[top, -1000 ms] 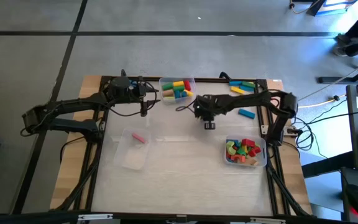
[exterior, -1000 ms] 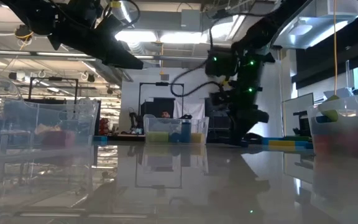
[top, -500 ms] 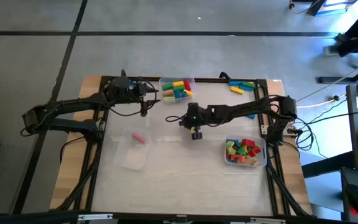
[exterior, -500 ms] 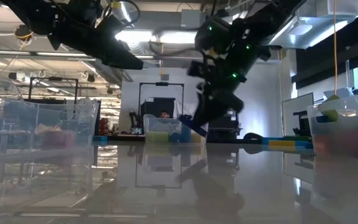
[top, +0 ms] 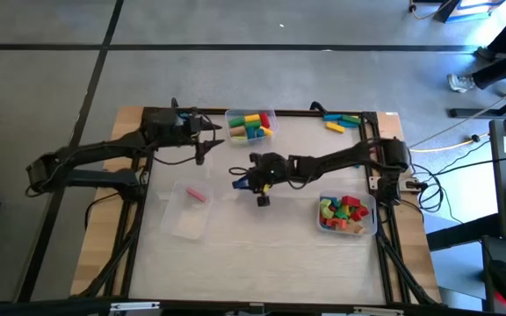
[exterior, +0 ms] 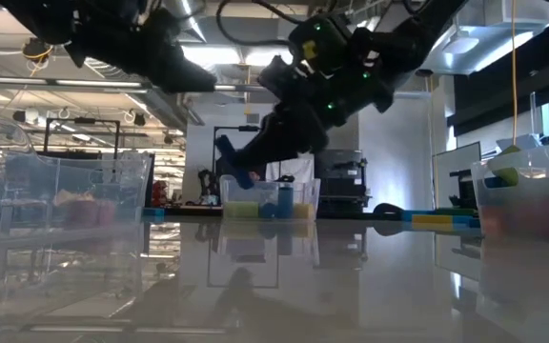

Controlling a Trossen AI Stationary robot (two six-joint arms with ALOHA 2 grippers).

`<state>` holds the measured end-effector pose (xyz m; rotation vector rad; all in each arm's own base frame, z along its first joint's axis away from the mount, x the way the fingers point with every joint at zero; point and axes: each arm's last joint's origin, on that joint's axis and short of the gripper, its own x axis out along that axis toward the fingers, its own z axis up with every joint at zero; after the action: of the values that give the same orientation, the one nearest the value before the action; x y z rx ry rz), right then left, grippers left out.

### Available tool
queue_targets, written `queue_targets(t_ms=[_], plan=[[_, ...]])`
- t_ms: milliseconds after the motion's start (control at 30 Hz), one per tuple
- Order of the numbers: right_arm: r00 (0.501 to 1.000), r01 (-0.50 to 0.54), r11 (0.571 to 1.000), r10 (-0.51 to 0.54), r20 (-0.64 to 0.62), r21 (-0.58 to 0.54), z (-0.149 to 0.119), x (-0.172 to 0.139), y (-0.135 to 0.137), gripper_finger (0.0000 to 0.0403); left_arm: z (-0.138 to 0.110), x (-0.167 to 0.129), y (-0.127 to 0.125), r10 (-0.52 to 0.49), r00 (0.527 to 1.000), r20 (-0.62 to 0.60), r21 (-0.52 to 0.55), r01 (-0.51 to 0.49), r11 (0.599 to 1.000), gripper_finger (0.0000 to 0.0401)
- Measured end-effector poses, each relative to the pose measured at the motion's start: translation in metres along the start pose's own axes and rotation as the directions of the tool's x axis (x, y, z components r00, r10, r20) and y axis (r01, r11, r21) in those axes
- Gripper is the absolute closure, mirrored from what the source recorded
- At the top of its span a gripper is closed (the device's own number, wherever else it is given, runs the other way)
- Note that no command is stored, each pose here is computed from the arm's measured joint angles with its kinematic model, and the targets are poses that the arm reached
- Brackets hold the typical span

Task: Sort blocks by size
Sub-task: Put the blue rectangular block into the bottom left transparent bin

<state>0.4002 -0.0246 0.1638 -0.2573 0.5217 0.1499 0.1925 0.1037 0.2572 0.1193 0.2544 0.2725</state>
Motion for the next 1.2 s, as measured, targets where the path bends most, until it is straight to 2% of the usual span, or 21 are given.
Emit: queue_targets(t_ms=[233,467,633,800,1033,1200], plan=[[0.983,-0.015,0.991,-0.011,0.184,0.136,0.009,0.013,-0.003,0.0304,0.013,-0.029,-0.004,0.011,0.999,0.048,-0.019,-0.01,1.0,0.0183],[0.966,-0.075,0.976,0.02,0.257,0.204,0.029,0.043,-0.013,0.0304,0.026,-0.055,-0.01,0.014,0.989,0.144,-0.034,-0.009,0.999,0.0183],[0.947,-0.138,0.974,0.077,0.312,0.178,0.043,0.064,-0.017,0.0304,0.029,-0.058,-0.013,0.001,0.985,0.173,-0.019,0.003,1.0,0.0183],[0.927,-0.146,0.978,0.084,0.366,0.146,0.059,0.073,-0.022,0.0304,0.028,-0.056,-0.013,-0.003,0.987,0.159,0.001,0.003,1.0,0.0183],[0.909,-0.253,0.959,0.192,0.37,0.124,0.059,0.092,-0.022,0.0302,0.028,-0.056,-0.013,0.0,0.987,0.164,-0.001,0.001,1.0,0.0183],[0.912,-0.275,0.946,0.2,0.359,0.171,0.057,0.092,-0.024,0.0263,0.028,-0.056,-0.013,-0.001,0.987,0.16,-0.005,0.002,1.0,0.0183]])
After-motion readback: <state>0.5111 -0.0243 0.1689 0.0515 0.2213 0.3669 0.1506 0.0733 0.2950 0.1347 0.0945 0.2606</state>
